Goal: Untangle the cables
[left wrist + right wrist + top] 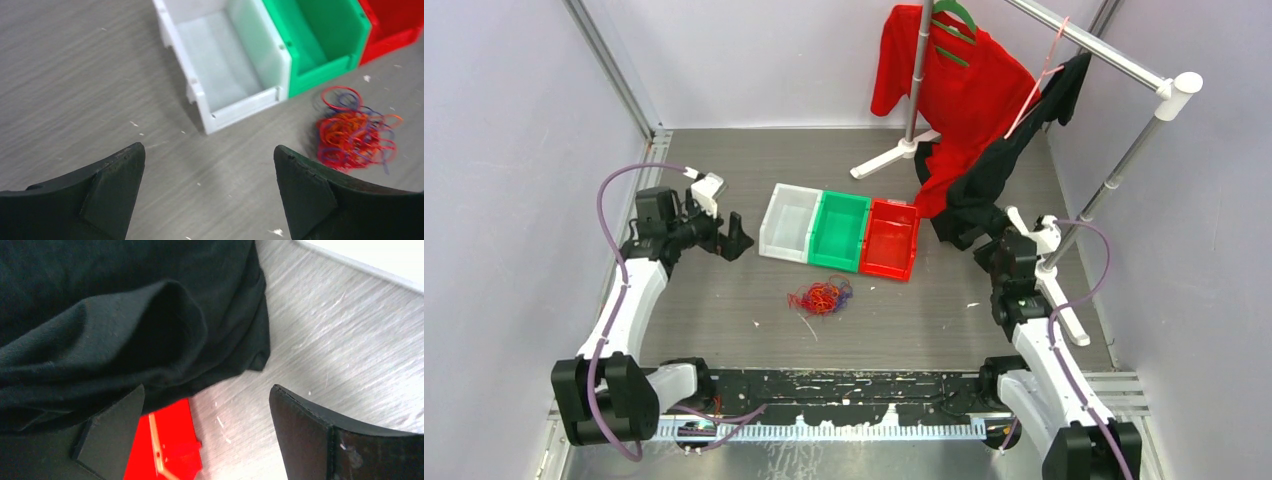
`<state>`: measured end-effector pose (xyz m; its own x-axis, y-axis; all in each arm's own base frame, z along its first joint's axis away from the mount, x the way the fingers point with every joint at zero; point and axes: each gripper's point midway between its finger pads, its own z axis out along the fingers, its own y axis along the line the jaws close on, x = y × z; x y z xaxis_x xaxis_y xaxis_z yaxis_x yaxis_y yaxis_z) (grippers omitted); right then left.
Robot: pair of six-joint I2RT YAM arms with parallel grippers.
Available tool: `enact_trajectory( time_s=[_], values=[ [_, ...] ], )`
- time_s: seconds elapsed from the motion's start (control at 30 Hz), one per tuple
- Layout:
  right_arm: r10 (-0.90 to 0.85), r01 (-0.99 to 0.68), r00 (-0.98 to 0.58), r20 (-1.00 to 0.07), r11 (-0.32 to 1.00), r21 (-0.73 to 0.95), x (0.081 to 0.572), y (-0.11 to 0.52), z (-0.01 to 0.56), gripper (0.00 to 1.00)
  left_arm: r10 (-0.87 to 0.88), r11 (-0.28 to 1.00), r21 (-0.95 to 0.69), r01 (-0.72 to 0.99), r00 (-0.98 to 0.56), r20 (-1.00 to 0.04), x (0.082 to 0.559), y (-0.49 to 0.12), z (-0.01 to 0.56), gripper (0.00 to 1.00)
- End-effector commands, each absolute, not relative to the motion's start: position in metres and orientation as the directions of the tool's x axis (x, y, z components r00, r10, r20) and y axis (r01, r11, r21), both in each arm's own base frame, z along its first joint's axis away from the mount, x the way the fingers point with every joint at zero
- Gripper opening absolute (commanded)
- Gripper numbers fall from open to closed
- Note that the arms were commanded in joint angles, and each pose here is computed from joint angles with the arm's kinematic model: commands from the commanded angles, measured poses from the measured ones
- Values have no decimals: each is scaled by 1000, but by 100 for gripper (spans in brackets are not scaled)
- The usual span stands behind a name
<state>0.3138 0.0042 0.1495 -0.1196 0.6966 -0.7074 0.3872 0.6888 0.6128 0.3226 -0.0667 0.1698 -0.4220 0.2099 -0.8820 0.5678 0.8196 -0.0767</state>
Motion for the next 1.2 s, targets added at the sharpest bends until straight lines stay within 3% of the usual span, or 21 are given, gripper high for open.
enact_trajectory(
  time_s=[0.0,0.13,0.27,0.63,0.77,1.17],
  values=[
    [753,317,-214,-622,656,685,303,37,152,100,239,708,-210,674,-509,-827,284,-88,176,99],
    [628,328,-359,-691,778,536,287,60,138,100,242,682,-263,683,-549,-800,278,-93,183,99],
    [550,243,-376,-746,835,494,275,91,143,100,239,663,-306,683,-581,-778,274,-97,185,99],
    [222,-128,-492,-842,938,322,223,203,154,96,309,595,-324,736,-581,-753,249,-110,185,99],
    [94,-269,-508,-856,927,261,201,242,162,92,343,561,-332,758,-578,-741,240,-118,185,99],
    [-1,-484,-566,-824,809,332,194,327,177,78,429,439,-382,813,-563,-706,221,-152,168,98]
  ],
)
